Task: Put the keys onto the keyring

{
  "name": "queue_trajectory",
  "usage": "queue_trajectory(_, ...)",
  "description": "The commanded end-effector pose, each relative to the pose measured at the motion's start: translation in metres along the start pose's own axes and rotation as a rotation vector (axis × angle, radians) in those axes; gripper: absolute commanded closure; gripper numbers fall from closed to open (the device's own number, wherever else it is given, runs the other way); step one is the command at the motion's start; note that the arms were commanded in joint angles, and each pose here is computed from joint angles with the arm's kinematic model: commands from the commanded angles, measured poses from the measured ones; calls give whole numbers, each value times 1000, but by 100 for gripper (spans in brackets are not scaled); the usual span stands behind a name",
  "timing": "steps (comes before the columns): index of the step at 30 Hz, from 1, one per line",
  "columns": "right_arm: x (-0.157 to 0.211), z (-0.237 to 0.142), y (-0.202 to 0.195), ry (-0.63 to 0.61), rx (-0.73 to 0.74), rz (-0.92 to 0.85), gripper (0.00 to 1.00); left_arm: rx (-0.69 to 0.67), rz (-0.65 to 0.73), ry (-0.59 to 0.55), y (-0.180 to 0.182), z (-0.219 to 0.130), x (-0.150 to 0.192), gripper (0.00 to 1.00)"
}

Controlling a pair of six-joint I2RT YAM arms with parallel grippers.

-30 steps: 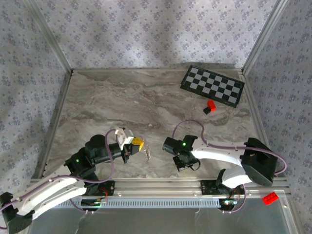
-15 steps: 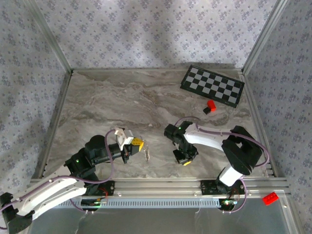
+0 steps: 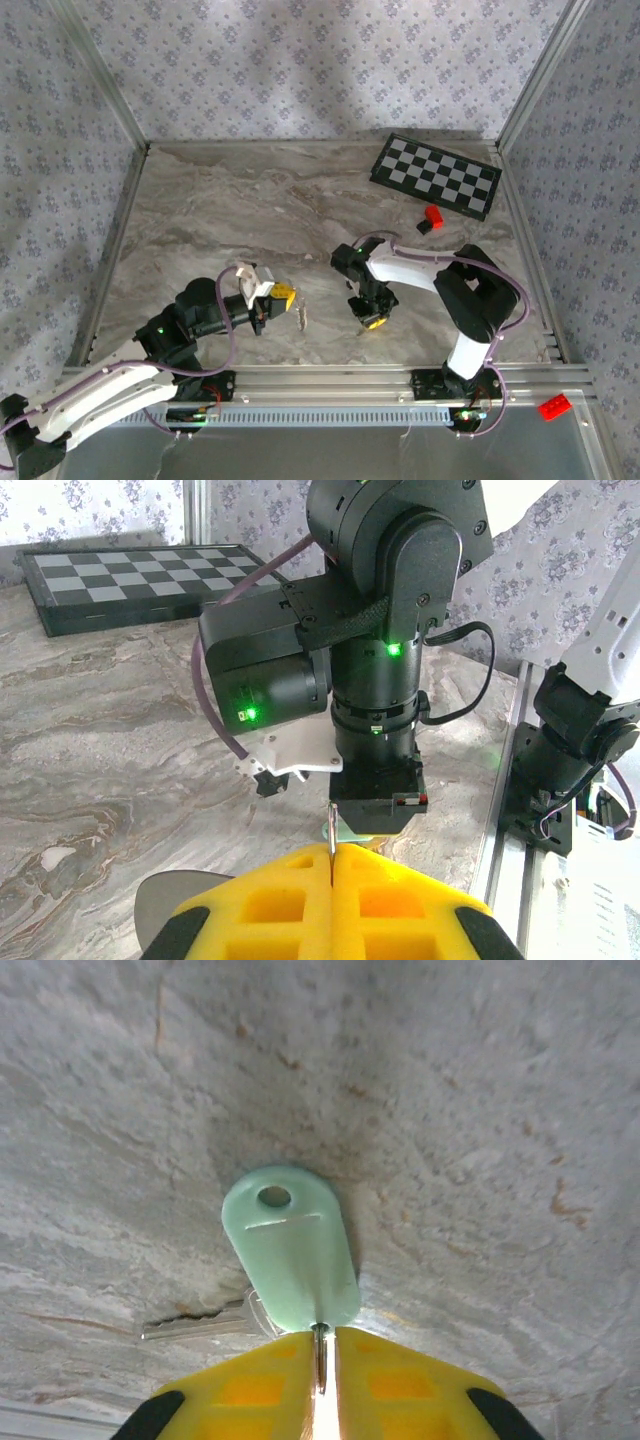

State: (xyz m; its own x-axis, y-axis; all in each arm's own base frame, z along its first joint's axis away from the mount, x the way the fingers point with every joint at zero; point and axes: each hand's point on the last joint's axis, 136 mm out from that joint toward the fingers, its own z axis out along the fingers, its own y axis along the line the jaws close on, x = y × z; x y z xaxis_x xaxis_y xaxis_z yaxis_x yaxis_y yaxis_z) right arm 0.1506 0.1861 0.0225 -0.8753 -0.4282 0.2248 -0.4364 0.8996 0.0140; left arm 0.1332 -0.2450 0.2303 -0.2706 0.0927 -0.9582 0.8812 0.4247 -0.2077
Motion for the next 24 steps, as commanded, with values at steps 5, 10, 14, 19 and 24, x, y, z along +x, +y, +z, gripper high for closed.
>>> queue_trajectory(5, -12, -29, 8, -149, 29, 7, 64, 37, 9, -79, -8, -4, -22, 100)
queue_trajectory(10, -2, -33, 11, -199, 25, 56, 53, 42, 10, -81, -9, -4, -22, 100)
queue_trajectory(14, 10, -29, 9, -249, -10, 121, 48, 43, 6, -78, -9, -3, -20, 100)
queue_trajectory(19, 20, -21, 5, -300, -63, 196, 49, 42, 6, -72, -8, -1, -20, 100)
queue_trajectory(24, 20, -14, 5, -303, -94, 211, 54, 43, 9, -62, -8, 1, -20, 100)
